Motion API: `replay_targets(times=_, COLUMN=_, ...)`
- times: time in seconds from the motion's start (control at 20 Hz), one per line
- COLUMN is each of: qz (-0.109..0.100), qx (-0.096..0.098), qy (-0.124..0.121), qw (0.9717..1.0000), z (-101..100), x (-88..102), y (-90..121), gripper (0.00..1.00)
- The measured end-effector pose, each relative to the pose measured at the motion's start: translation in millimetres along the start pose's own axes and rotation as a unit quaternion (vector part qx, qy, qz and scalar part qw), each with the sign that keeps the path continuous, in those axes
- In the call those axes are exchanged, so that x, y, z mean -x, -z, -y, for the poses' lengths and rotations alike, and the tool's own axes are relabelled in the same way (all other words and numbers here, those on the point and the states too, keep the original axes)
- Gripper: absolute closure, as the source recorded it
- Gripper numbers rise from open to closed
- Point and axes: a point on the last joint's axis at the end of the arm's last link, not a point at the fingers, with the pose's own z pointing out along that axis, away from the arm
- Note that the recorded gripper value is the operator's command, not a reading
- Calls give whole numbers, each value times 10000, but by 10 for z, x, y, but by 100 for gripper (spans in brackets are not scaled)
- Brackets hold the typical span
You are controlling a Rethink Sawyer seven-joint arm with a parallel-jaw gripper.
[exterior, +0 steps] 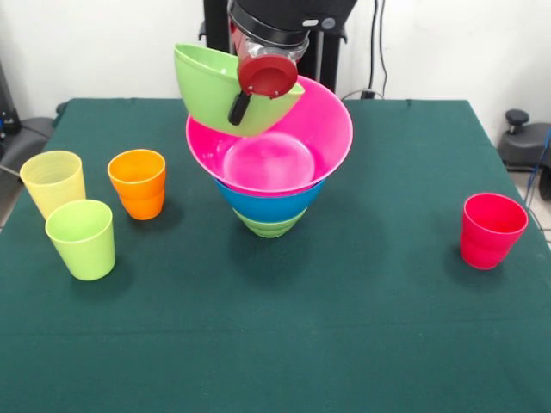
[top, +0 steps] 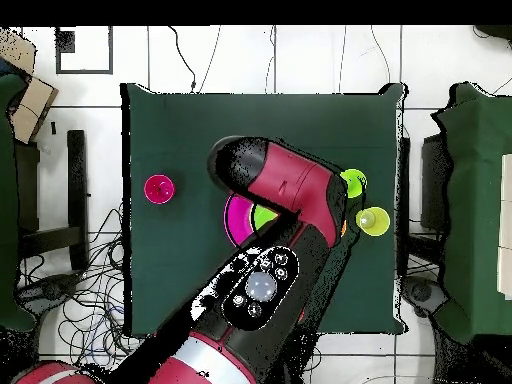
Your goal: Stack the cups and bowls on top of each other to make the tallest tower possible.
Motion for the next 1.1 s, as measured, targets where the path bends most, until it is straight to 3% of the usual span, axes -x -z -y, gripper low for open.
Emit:
replay_targets(times=0.4, qz=108, qx=133, qy=-6, qw=9999, z=-18, x=24, y=-20, gripper=100)
replay_targets(times=1.1, qz=101, qx=104, qy=-18, qw=9999, z=19, x=9, y=-53, gripper=100)
